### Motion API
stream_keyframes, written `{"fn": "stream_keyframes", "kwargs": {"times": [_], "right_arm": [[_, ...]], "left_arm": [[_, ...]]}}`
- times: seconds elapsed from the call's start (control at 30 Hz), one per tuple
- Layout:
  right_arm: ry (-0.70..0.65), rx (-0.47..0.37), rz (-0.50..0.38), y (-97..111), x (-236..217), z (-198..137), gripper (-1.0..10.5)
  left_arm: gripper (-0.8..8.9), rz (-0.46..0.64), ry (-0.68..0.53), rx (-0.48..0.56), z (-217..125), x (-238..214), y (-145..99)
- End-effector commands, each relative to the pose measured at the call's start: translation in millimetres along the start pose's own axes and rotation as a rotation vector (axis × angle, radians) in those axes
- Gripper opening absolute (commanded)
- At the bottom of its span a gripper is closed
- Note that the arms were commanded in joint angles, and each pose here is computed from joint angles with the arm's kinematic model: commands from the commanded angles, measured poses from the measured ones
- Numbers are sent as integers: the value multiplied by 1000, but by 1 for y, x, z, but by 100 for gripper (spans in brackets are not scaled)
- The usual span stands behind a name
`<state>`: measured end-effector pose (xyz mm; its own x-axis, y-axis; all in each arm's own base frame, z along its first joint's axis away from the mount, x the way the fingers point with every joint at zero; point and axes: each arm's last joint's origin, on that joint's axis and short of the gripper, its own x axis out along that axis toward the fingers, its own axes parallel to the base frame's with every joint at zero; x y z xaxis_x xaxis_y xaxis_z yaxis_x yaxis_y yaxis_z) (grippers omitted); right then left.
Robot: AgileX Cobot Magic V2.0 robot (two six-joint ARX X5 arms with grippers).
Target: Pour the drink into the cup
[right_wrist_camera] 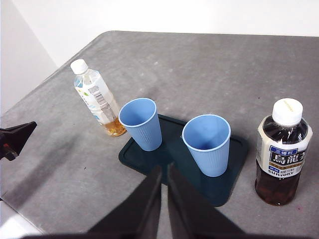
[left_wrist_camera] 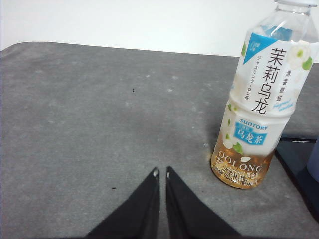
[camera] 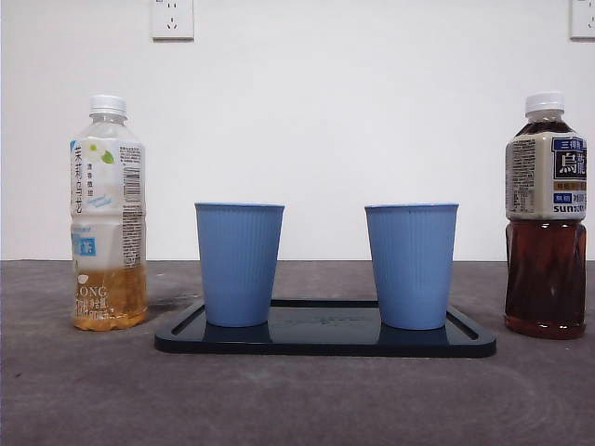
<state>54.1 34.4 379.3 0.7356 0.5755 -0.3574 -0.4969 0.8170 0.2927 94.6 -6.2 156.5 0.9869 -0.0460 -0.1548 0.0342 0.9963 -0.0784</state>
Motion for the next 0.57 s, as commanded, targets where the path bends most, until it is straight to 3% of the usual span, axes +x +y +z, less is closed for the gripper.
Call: {"fn": "stream_keyframes", "kwargs": {"times": [0.03,0.4,0.43,0.57], "right_arm": [[-17,-14,10,2,-2,3,19],[-36,-16,9,1,1,3,19],[-51,-19,-4,0,2,3,18],[-203,-86,-188,-19,19,-11,14]], "left_arm": [[20,5,20,16,-7,2,1],[20,5,20,16,-7,2,1],[20,5,20,16,-7,2,1],[20,5,21,16,-7,2,1]]}}
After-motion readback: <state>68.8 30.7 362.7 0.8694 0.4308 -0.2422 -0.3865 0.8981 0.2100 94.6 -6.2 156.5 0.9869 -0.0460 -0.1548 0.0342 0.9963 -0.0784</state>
